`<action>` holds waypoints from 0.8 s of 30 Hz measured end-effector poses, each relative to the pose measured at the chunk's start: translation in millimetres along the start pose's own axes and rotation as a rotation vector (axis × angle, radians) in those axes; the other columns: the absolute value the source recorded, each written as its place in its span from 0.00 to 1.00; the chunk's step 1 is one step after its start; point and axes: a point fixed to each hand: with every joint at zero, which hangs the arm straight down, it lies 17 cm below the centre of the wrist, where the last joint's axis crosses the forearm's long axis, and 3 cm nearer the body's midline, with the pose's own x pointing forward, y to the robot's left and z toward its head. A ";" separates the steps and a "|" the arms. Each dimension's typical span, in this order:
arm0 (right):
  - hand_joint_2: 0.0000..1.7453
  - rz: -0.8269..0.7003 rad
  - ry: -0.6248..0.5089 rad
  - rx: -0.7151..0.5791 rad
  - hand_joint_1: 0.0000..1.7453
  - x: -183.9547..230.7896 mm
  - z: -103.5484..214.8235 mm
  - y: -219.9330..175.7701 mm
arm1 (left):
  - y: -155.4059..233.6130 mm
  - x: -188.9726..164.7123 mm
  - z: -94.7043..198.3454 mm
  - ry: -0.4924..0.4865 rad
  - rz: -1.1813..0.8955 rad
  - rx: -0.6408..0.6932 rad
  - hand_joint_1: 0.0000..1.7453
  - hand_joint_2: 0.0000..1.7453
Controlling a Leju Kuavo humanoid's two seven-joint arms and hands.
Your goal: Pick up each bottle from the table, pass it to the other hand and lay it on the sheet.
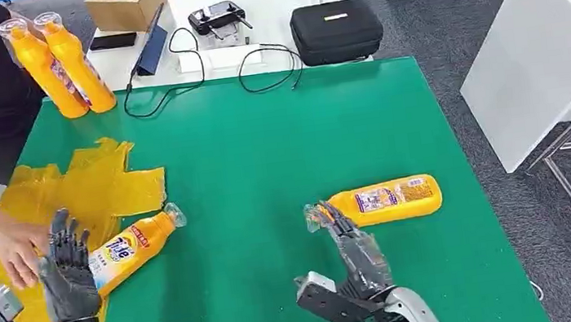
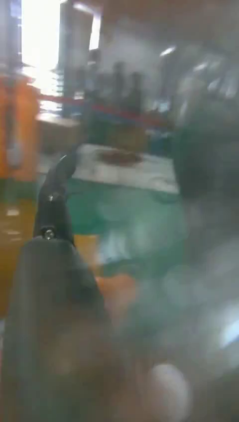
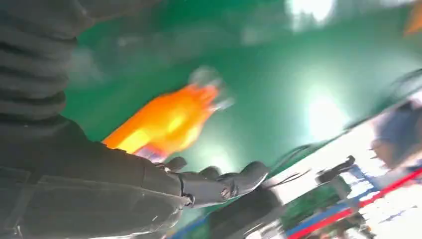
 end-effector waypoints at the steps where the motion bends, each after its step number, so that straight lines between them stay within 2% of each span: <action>1: 1.00 0.054 0.031 -0.014 0.00 -17.1 2.0 -8.4 | -0.8 -2.1 3.7 0.010 0.001 -0.005 0.00 0.00; 7: 1.00 0.295 0.184 -0.061 0.00 -102.2 21.7 -55.0 | -0.9 -8.0 12.4 0.036 0.004 0.000 0.00 0.00; 9: 1.00 0.327 0.213 -0.072 0.00 -118.0 26.7 -66.4 | -0.5 -8.2 13.6 0.039 0.004 0.002 0.00 0.00; 17: 1.00 0.398 0.293 -0.084 0.00 -154.3 36.1 -95.6 | -2.9 -7.3 16.7 0.042 0.012 -0.001 0.00 0.00; 24: 1.00 0.418 0.310 -0.083 0.00 -165.7 28.4 -111.5 | -5.1 -8.3 17.0 0.048 0.022 -0.006 0.00 0.00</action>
